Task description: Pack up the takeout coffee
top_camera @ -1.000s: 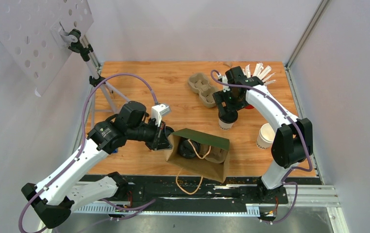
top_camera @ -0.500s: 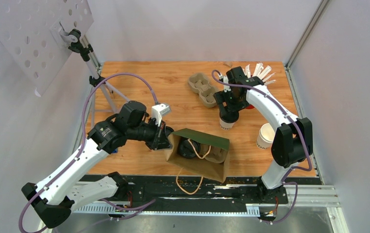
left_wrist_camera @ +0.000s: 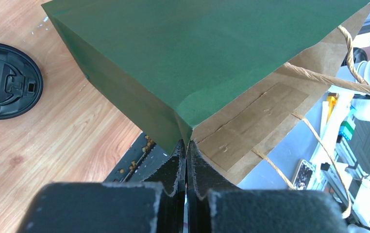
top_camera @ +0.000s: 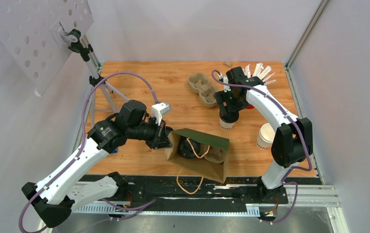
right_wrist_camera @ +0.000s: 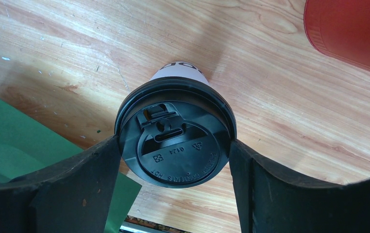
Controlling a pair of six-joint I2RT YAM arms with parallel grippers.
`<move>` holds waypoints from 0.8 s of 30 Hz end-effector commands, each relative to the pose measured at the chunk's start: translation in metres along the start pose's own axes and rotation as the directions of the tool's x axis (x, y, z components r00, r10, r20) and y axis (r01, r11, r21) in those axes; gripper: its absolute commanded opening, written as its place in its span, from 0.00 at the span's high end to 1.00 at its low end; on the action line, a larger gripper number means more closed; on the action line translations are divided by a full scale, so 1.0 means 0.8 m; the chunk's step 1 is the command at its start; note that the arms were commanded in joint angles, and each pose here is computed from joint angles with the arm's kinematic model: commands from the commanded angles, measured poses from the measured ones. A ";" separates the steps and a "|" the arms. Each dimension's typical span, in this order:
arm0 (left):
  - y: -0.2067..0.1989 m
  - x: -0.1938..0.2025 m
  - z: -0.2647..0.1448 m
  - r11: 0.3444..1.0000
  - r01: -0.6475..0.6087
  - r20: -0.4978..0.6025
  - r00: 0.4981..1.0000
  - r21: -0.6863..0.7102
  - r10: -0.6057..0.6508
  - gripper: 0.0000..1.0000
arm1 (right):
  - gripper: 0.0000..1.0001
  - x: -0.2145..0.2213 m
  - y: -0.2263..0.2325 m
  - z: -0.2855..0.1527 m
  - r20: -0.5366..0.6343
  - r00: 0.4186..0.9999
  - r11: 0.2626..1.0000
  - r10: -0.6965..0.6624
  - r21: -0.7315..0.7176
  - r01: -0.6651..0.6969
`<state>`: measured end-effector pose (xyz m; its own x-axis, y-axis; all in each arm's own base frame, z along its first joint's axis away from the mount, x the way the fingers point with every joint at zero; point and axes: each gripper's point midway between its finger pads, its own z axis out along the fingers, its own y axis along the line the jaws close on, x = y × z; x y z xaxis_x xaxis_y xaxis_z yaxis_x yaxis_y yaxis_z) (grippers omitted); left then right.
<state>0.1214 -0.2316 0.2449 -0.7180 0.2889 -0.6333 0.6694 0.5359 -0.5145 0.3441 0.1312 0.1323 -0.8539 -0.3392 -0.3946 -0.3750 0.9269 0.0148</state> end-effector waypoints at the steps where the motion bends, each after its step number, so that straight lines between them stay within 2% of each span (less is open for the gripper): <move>1: -0.010 -0.025 -0.009 0.999 -0.034 0.060 0.998 0.006 0.034 1.00 | 0.32 -0.003 -0.005 -0.010 0.016 1.000 1.000 0.009 0.017 -0.009; 11: -0.009 -0.036 -0.010 1.000 -0.012 0.065 0.998 -0.020 0.013 1.00 | 0.37 -0.024 -0.007 -0.057 0.087 0.996 1.000 0.001 0.029 -0.004; 20: -0.006 -0.045 -0.006 0.999 0.015 0.057 0.998 -0.044 -0.013 1.00 | 0.37 -0.037 -0.004 -0.153 0.230 0.973 1.000 -0.005 0.027 -0.001; 24: 0.000 -0.047 -0.003 0.997 0.032 0.047 0.998 -0.071 -0.029 1.00 | 0.38 -0.038 0.003 -0.207 0.335 0.942 1.000 -0.022 0.011 0.020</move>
<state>0.1402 -0.2381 0.2535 -0.7390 0.2645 -0.6196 0.6321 0.5903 -0.5019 0.3283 0.1237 0.2431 -0.7588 -0.3060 -0.5749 -0.3745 0.9272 0.0007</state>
